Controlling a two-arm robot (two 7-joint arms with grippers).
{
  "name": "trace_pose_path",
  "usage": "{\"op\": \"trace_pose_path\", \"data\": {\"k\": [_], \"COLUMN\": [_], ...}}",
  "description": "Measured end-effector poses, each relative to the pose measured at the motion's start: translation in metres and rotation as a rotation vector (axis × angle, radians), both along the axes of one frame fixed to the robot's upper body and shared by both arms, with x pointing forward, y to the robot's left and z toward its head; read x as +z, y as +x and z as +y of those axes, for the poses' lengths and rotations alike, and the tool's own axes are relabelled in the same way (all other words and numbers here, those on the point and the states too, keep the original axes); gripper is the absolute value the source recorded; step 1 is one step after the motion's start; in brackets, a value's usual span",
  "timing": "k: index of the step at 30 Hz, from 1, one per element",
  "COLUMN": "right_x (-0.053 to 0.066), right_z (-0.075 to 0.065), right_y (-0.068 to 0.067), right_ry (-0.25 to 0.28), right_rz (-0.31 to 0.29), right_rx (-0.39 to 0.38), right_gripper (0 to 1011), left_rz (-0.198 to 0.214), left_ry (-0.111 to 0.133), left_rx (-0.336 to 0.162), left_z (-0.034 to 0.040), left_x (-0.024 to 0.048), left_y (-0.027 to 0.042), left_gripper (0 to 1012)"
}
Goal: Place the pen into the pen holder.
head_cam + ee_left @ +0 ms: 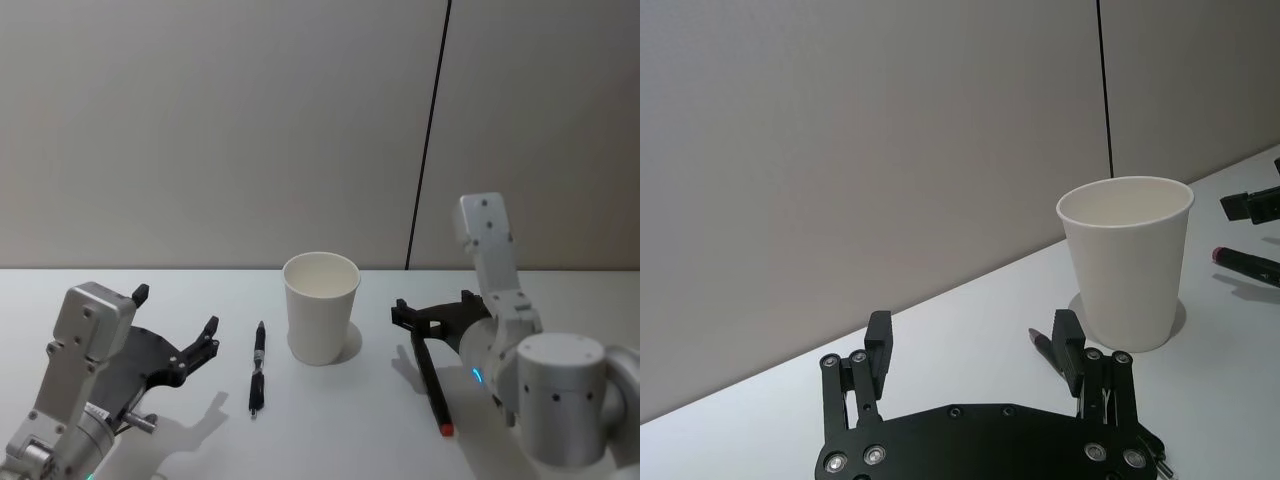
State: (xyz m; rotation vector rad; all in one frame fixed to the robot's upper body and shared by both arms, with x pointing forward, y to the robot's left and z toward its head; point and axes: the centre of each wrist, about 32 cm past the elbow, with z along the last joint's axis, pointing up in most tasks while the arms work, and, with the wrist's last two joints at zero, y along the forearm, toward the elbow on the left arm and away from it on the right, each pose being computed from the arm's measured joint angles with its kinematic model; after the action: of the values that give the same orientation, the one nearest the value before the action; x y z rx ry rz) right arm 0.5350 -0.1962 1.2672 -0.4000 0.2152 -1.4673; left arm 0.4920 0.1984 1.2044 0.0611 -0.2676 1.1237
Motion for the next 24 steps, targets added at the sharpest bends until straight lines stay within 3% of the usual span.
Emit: {"op": "trace_pose_path", "data": {"k": [12,24], "right_x": [0.009,0.003], "right_z": [0.007,0.008], "right_y": [0.015,0.02], "right_ry": [-0.04,-0.048], "right_rz": [0.1,0.16], "right_rx": [-0.011,-0.028], "right_gripper": [1001,1001], "left_rz": [0.0,0.0], "left_ry": [0.0,0.0], "left_rx": [0.0,0.0], "left_z": [0.0,0.0], "left_x": [0.0,0.0], "left_y": [0.0,0.0], "left_gripper": [1003,1003]}}
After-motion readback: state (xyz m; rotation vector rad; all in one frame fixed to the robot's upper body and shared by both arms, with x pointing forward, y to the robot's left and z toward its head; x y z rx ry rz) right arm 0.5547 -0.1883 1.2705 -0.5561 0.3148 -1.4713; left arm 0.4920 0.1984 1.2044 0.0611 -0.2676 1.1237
